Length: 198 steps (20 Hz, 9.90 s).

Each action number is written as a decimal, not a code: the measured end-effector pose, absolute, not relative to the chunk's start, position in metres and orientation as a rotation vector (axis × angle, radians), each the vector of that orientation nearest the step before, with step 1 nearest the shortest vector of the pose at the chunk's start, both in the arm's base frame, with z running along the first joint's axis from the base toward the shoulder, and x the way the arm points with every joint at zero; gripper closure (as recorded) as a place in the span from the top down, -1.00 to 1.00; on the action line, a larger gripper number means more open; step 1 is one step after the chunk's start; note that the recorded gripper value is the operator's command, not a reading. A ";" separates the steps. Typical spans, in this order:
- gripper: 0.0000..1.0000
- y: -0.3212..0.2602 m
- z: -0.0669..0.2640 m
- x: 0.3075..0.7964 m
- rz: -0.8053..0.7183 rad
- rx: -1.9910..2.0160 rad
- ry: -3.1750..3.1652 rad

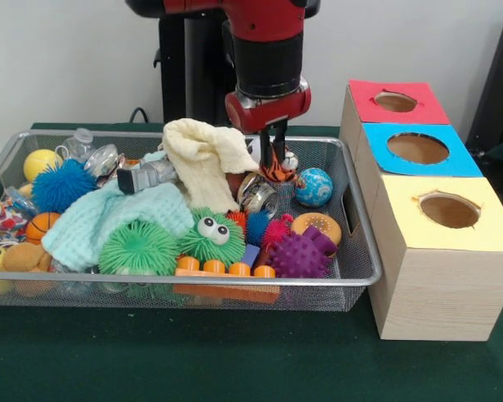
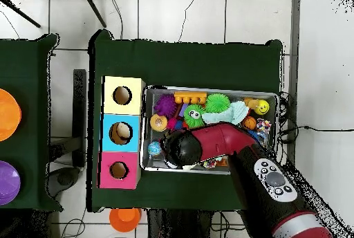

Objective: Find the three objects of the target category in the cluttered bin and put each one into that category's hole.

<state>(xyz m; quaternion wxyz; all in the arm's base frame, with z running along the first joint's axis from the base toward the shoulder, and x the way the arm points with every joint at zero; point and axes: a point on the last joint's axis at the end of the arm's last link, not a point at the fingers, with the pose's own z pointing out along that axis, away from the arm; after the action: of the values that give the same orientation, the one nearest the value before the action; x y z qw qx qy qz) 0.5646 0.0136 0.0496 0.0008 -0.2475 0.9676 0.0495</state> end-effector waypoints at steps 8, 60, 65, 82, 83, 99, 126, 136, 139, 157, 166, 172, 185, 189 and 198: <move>-1.00 0.021 0.090 0.565 0.157 -0.738 3.055; -1.00 0.206 0.118 0.458 0.172 -1.121 2.956; -1.00 0.201 0.114 0.457 0.159 -1.085 2.939; -1.00 0.191 0.091 0.452 0.139 -0.993 2.889; -1.00 0.191 0.090 0.452 0.137 -0.991 2.886; -1.00 0.193 0.087 0.452 0.124 -0.955 2.894; 1.00 0.206 0.089 0.454 0.124 -0.910 2.911; 1.00 0.204 0.096 0.461 0.071 -0.907 2.889; 1.00 0.199 0.101 0.466 0.036 -0.896 2.888; 1.00 0.194 0.125 0.471 -0.076 -0.902 2.882; 1.00 0.191 0.129 0.470 -0.075 -0.881 2.924; 1.00 0.189 0.131 0.465 -0.058 -0.856 3.003; -1.00 0.189 0.133 0.462 -0.017 -0.796 3.101; -1.00 0.189 0.134 0.462 -0.013 -0.794 3.102; -1.00 0.200 0.134 0.464 0.035 -0.801 3.099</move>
<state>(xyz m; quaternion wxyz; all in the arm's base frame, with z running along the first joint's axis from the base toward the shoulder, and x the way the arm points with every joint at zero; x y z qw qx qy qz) 0.4637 0.1995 0.1338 -0.0299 -0.2502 0.9677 0.0109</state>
